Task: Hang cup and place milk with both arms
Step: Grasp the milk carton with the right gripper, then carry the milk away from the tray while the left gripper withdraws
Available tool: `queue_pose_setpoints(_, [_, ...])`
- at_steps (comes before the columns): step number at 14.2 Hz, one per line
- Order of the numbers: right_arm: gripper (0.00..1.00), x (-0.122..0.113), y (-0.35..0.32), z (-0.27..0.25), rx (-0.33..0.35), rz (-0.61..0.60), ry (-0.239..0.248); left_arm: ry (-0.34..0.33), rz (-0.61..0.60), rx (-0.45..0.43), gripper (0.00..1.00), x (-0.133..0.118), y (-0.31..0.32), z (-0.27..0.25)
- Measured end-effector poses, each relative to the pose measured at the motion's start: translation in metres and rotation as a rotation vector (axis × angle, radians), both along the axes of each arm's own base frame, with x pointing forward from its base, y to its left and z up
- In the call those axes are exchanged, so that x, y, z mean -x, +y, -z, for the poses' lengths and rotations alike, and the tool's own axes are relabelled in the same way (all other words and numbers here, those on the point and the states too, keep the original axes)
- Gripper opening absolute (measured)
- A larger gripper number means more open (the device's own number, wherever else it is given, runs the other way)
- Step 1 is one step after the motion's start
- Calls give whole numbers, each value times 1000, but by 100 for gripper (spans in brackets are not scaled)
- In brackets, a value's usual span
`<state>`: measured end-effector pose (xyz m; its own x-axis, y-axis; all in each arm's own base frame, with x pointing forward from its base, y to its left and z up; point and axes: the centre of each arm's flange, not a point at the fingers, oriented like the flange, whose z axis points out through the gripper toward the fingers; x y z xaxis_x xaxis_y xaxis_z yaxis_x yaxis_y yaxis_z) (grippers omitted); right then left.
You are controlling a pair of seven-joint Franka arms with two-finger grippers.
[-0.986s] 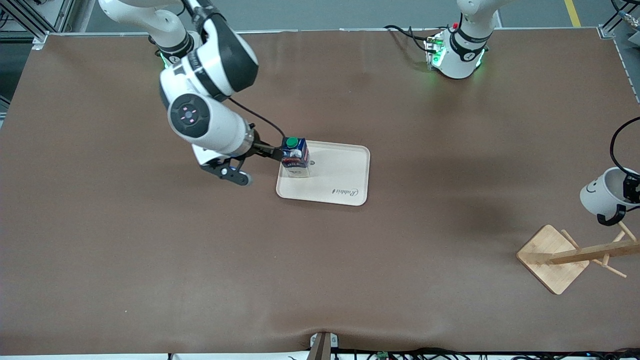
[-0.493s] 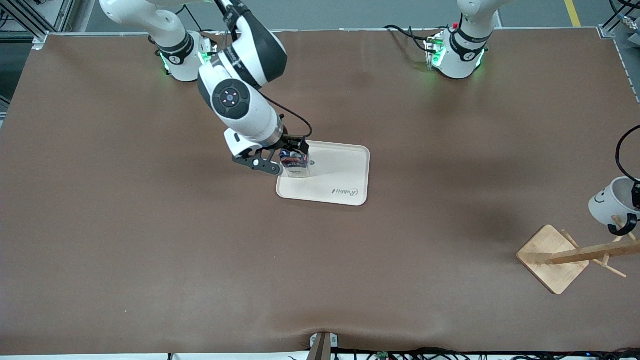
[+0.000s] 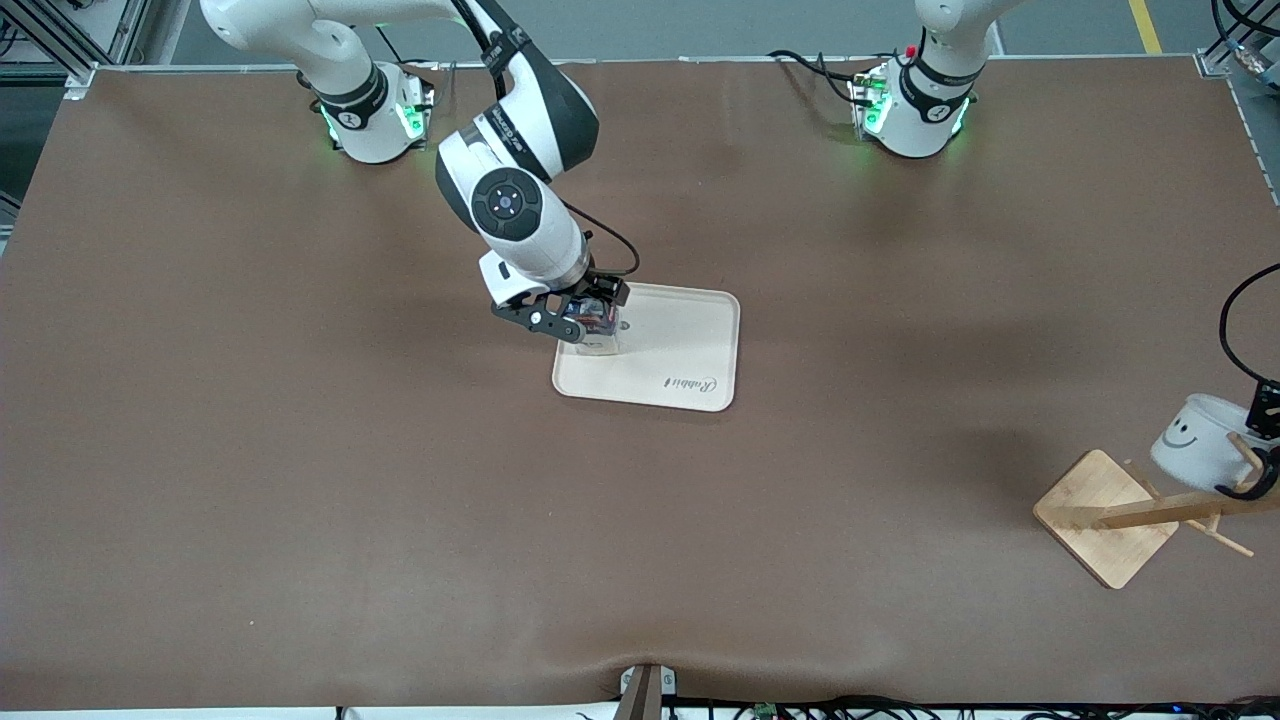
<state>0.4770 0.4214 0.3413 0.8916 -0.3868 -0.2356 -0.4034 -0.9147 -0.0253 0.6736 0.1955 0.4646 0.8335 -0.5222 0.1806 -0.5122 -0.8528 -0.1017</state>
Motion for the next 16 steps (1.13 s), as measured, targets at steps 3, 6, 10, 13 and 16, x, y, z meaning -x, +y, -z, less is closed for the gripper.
queue_pose_setpoints(3, [63, -4, -3, -10, 13, 31, 18, -15, -59, 13, 73, -3, -13, -12])
queue_pose_setpoints(6, [63, -36, -30, -50, 7, 52, 34, 7, -149, 39, 100, 1, -31, -31])
queue_pose_setpoints(10, [53, -100, -145, -126, -31, 6, 81, 46, -267, 66, 100, 13, -83, -70])
queue_pose_setpoints(13, [53, -138, -289, -122, -92, -60, 120, 84, -335, 79, 100, 29, -120, -98])
queue_pose_setpoints(16, [53, -151, -443, -100, -124, -77, 108, 110, -391, 86, 100, 46, -164, -125])
